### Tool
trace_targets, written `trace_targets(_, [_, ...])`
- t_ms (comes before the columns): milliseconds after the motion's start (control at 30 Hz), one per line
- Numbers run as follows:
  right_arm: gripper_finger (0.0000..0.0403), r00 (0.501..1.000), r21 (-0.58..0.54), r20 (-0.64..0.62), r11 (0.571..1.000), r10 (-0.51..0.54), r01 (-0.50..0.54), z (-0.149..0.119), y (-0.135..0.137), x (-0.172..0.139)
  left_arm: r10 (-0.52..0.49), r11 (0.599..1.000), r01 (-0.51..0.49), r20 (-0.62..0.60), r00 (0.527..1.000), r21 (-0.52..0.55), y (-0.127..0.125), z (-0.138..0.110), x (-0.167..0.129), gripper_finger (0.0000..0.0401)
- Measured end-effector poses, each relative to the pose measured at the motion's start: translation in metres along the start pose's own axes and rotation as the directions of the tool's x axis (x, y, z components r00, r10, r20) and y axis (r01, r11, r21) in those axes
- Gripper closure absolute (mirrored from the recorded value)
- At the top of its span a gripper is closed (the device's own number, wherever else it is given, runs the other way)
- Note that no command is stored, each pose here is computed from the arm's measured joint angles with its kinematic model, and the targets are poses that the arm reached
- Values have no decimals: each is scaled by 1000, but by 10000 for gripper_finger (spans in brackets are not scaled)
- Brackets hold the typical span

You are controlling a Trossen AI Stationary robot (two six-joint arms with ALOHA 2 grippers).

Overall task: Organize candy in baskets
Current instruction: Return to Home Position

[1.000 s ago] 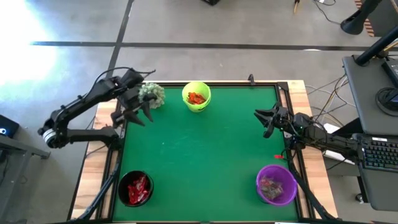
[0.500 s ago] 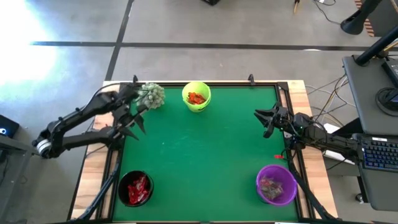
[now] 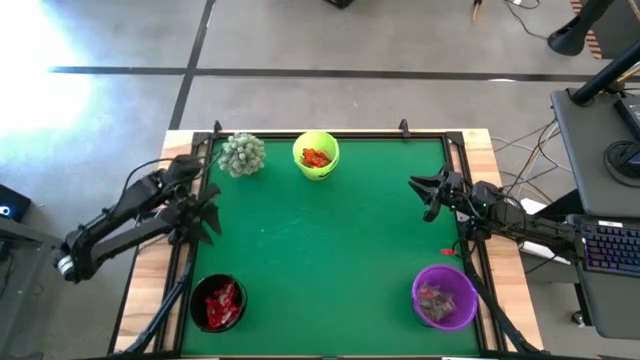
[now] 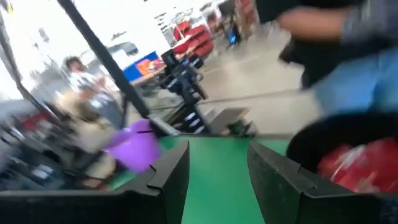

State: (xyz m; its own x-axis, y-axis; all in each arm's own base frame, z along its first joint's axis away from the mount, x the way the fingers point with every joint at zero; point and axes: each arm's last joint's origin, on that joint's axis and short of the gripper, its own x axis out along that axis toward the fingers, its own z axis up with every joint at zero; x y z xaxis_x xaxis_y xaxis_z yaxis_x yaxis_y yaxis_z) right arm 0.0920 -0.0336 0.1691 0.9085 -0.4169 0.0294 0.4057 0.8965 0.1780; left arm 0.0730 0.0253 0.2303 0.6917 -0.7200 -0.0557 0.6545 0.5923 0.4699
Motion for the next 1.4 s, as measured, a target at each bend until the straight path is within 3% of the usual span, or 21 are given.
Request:
trace_targets(33, [321,1000,0,0,1000,0,0,0,0,0,7,998,-6,-9,1000,69,-2,0,0,257])
trace_targets(100, [321,1000,0,0,1000,0,0,0,0,0,14,996,-13,-5,1000,92,-4,0,0,257])
trace_targets(233, [321,1000,0,0,1000,1,-1,0,0,0,53,995,-55,-24,998,-79,2,7,0,257])
trace_targets(333, [321,1000,0,0,1000,0,0,0,0,0,223,940,-244,-111,968,-240,13,18,-1,257])
trace_targets(367, [321,1000,0,0,1000,0,0,0,0,0,325,888,-352,-138,936,-295,17,23,-2,257])
trace_targets(400, [321,1000,0,0,1000,0,0,0,0,0,444,805,-471,-161,882,-361,21,29,-3,257])
trace_targets(433, [321,1000,0,0,1000,0,0,0,0,0,564,696,-584,-185,804,-418,23,32,-5,257])
trace_targets(500, [321,1000,0,0,1000,0,0,0,0,0,762,453,-766,-248,598,-456,23,35,-11,257])
trace_targets(533, [321,1000,0,0,1000,0,0,0,0,0,815,370,-821,-271,512,-435,22,35,-14,257])
trace_targets(567, [321,1000,0,0,1000,0,0,0,0,0,844,320,-850,-282,456,-418,21,34,-15,257])
trace_targets(600, [321,1000,0,0,1000,0,0,0,0,0,855,300,-863,-286,432,-407,19,33,-16,257])
trace_targets(733, [321,1000,0,0,1000,0,0,0,0,0,852,336,-870,-278,444,-361,10,22,-14,257])
trace_targets(800, [321,1000,0,0,1000,0,0,0,0,0,850,326,-872,-289,439,-366,5,11,-13,257])
trace_targets(1033, [321,1000,0,-3,1000,4,-4,0,0,0,835,175,-864,-395,384,-471,-3,-35,-8,257])
trace_targets(1100, [321,1000,-1,-8,1000,5,-5,-1,0,0,827,157,-854,-407,388,-496,-5,-45,-7,257])
trace_targets(1200, [321,1000,-1,-10,1000,5,-5,-1,0,1,821,148,-854,-419,387,-499,-7,-56,-4,257])
trace_targets(1333, [321,1000,-1,-10,1000,6,-6,-1,0,1,822,182,-857,-403,402,-483,-9,-60,-1,257])
trace_targets(1400, [321,1000,-1,-10,1000,6,-6,-1,0,1,825,177,-866,-408,390,-468,-9,-60,-1,257])
